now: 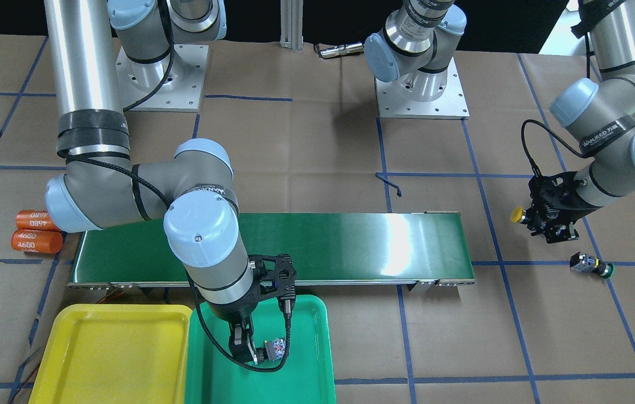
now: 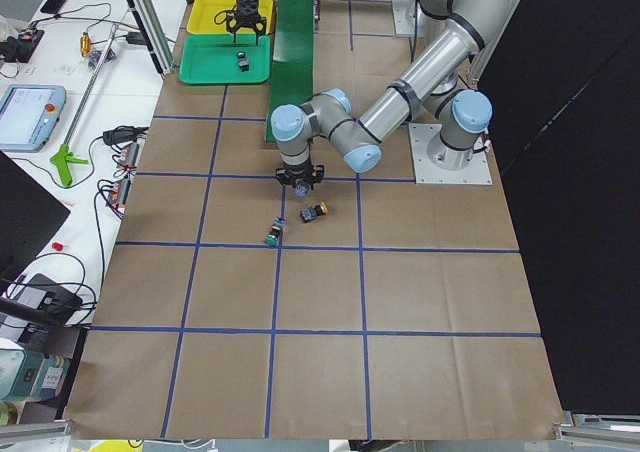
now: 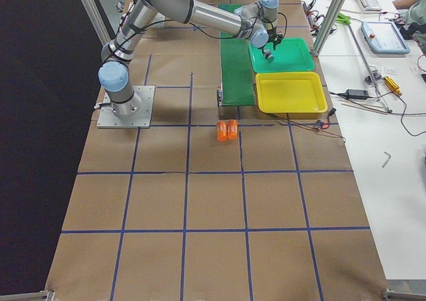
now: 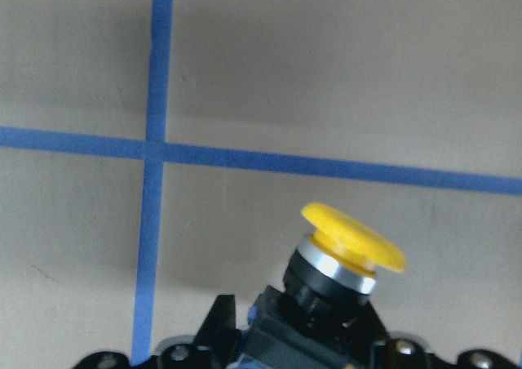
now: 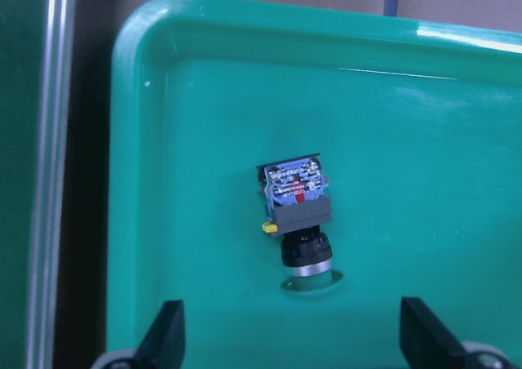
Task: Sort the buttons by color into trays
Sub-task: 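Place the yellow-capped button on the conveyor with the left gripper while the right withdraws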
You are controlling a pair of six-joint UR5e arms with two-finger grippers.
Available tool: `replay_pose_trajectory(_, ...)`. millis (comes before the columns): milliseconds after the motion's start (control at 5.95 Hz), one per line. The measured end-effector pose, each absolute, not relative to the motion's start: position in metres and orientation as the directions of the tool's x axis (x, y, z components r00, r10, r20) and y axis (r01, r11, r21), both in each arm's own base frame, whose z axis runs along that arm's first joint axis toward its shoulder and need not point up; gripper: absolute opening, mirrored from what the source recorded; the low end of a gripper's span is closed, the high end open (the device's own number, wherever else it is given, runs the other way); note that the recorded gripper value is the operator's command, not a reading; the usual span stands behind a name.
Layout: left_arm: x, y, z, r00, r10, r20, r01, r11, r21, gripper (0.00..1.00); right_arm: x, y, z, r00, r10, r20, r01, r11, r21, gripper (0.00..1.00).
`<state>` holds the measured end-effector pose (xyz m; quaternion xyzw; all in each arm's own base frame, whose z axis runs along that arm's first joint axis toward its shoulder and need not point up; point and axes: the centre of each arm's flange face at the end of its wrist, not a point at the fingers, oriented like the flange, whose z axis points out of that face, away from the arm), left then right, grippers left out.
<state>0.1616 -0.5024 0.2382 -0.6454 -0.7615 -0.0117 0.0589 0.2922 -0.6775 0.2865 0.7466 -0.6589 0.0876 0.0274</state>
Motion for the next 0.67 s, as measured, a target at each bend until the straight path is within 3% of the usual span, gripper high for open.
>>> replay_pose_trajectory(336,0.099,-0.504,0.267,-0.291,0.95,0.114,0.949,0.302,-0.091,0.01,0.263,-0.616,0.357,0.091,-0.994,0.06,-0.994,-0.095,-0.061,1.0)
replay_pose_trajectory(672,0.032,-0.522,0.266,-0.387,0.918,0.087,0.916,0.393,-0.075,0.02,0.237,-0.539,0.398,0.066,-0.997,0.049,-0.996,-0.069,-0.06,1.0)
